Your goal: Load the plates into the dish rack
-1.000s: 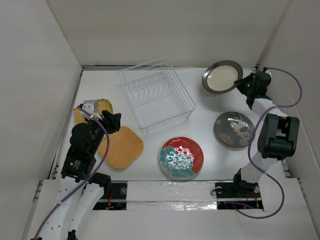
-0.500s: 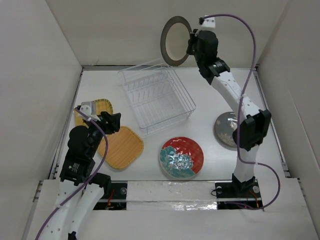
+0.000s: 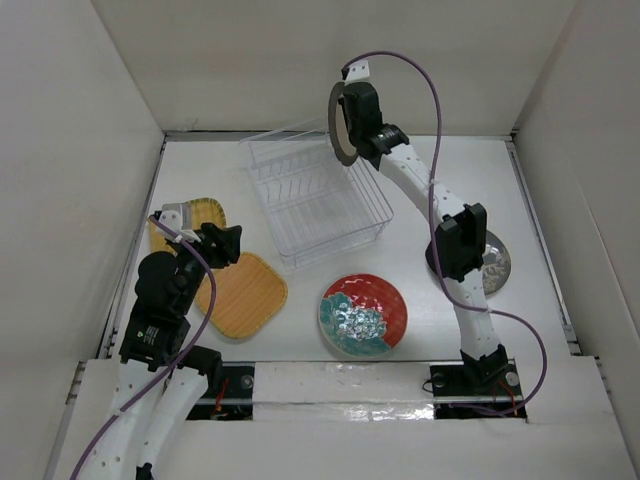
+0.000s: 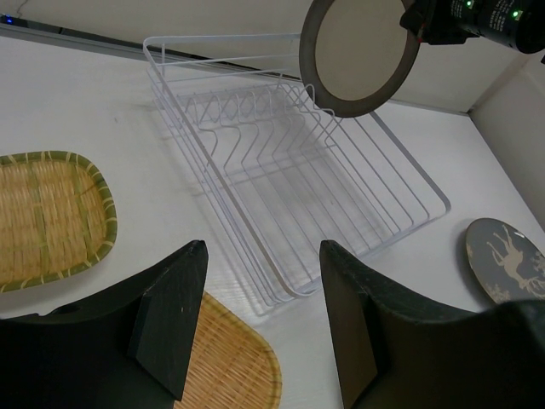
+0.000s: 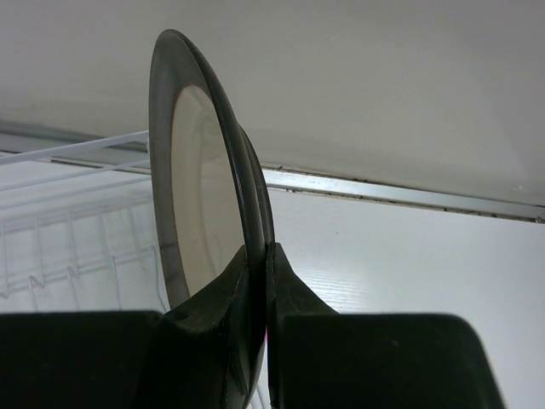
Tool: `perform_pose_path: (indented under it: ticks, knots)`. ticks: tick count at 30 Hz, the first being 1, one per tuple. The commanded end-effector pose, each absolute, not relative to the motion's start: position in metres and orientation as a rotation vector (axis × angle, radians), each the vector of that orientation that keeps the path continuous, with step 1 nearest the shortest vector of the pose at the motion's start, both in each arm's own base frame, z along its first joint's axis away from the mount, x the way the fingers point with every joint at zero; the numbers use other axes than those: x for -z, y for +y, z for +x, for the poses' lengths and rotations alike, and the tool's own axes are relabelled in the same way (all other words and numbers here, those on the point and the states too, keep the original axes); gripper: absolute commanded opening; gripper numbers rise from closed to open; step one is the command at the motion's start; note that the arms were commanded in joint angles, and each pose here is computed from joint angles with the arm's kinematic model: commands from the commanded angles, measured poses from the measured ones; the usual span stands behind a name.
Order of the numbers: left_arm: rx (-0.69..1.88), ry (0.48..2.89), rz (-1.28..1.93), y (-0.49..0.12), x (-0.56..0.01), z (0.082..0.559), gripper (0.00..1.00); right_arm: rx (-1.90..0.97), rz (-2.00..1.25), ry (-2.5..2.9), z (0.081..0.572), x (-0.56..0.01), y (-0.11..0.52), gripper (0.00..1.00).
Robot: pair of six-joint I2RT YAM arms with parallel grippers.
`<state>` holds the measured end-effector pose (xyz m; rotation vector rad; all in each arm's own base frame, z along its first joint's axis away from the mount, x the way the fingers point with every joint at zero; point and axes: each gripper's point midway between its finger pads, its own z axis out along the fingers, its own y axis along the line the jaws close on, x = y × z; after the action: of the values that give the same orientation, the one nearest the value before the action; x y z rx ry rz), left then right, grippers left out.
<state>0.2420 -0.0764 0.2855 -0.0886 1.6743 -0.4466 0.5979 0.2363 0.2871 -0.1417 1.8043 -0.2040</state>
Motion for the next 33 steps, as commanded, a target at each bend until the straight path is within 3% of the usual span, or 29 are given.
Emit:
perform_pose_path:
  ticks: [1, 15, 16, 17, 21, 23, 27, 29, 30, 31, 33]
  knots:
    - [0.450, 1.614, -0.074, -0.076, -0.302, 0.245, 0.53, 0.150, -0.012, 1.591, 0.585, -0.377, 0.229, 0.00]
    - [0.452, 1.620, -0.071, -0.077, -0.300, 0.245, 0.53, 0.255, -0.113, 1.693, 0.553, -0.267, 0.273, 0.00]
    - [0.452, 1.620, -0.071, -0.077, -0.300, 0.245, 0.53, 0.247, -0.106, 1.698, 0.553, -0.264, 0.274, 0.05]
    - [0.452, 1.620, -0.071, -0.077, -0.300, 0.245, 0.53, 0.243, -0.109, 1.712, 0.552, -0.260, 0.275, 0.18]
    - [0.450, 1.625, -0.072, -0.077, -0.299, 0.247, 0.53, 0.178, -0.085, 1.721, 0.549, -0.270, 0.279, 0.30]
    - [0.450, 1.628, -0.073, -0.078, -0.298, 0.247, 0.53, 0.140, -0.072, 1.748, 0.548, -0.273, 0.272, 0.50]
    - [0.454, 1.631, -0.070, -0.079, -0.298, 0.248, 0.53, -0.016, -0.056, 1.716, 0.530, -0.316, 0.272, 0.72]
    - [0.455, 1.632, -0.069, -0.079, -0.298, 0.247, 0.53, -0.139, -0.014, 1.641, 0.497, -0.373, 0.260, 0.81]
    - [0.455, 1.632, -0.069, -0.079, -0.298, 0.247, 0.53, -0.147, -0.046, 1.669, 0.497, -0.356, 0.265, 0.82]
    - [0.454, 1.631, -0.070, -0.078, -0.298, 0.247, 0.52, -0.227, 0.000, 1.610, 0.477, -0.391, 0.252, 0.83]
    - [0.456, 1.627, -0.069, -0.078, -0.299, 0.246, 0.44, -0.307, -0.009, 1.644, 0.452, -0.367, 0.248, 0.67]
